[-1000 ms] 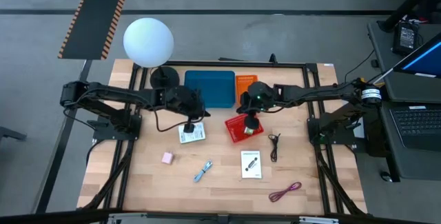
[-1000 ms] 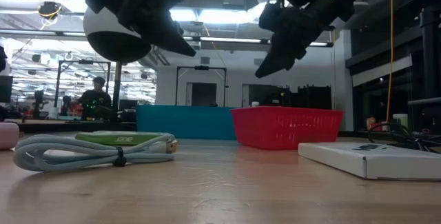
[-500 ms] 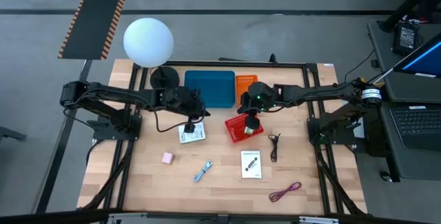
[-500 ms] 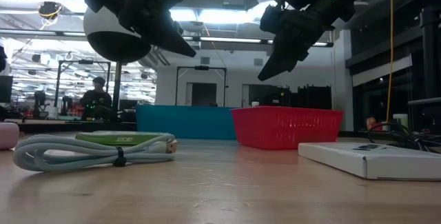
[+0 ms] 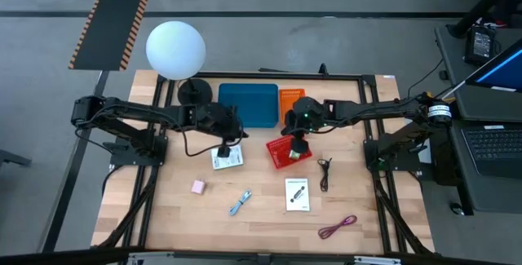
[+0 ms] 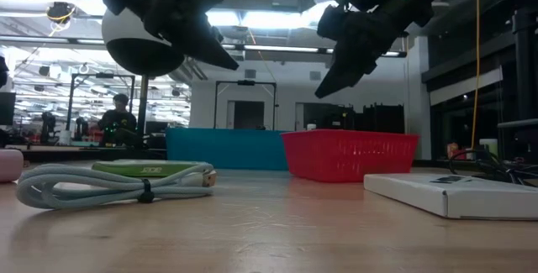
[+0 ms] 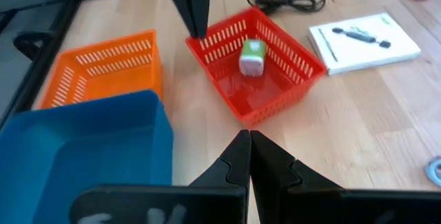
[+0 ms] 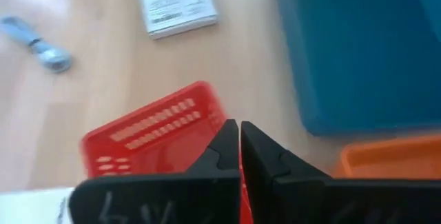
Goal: Pick and place items into bin
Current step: Put the black charger cable into the orange bin
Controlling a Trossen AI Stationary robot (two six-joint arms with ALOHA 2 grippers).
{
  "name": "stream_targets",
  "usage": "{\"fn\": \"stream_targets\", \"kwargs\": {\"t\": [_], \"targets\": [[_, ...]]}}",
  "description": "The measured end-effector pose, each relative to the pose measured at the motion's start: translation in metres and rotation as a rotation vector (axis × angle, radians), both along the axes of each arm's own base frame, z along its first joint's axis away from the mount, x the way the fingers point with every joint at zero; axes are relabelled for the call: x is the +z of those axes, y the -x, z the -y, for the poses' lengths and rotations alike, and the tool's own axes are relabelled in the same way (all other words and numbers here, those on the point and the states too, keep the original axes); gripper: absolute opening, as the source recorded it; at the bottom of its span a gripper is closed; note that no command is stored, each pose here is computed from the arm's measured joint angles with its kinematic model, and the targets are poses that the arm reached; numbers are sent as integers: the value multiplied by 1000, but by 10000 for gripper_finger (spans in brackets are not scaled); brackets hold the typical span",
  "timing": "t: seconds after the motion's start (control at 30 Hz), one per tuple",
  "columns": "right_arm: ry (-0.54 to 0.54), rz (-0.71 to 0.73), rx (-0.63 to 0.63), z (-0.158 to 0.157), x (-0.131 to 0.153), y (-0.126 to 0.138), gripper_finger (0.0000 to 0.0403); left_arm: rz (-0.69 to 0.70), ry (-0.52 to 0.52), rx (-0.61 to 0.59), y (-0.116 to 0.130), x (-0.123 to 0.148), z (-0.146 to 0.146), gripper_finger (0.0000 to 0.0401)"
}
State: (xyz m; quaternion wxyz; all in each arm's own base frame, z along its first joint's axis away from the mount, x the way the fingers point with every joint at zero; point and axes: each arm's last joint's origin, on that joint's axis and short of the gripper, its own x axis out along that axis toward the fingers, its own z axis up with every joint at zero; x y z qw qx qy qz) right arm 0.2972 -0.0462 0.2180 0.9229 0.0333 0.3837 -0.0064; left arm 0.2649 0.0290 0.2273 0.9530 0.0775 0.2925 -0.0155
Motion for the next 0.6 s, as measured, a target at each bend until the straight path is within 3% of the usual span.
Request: {"fn": "stream_targets", "kwargs": {"t": [0.23,0.6], "targets": [[28,75,187,-18,4,-6,0,-59,-24,-162,4,-5,4,2],[40,90,201,-22,5,-7,0,-53,-32,-189,4,-5,4,3]]}}
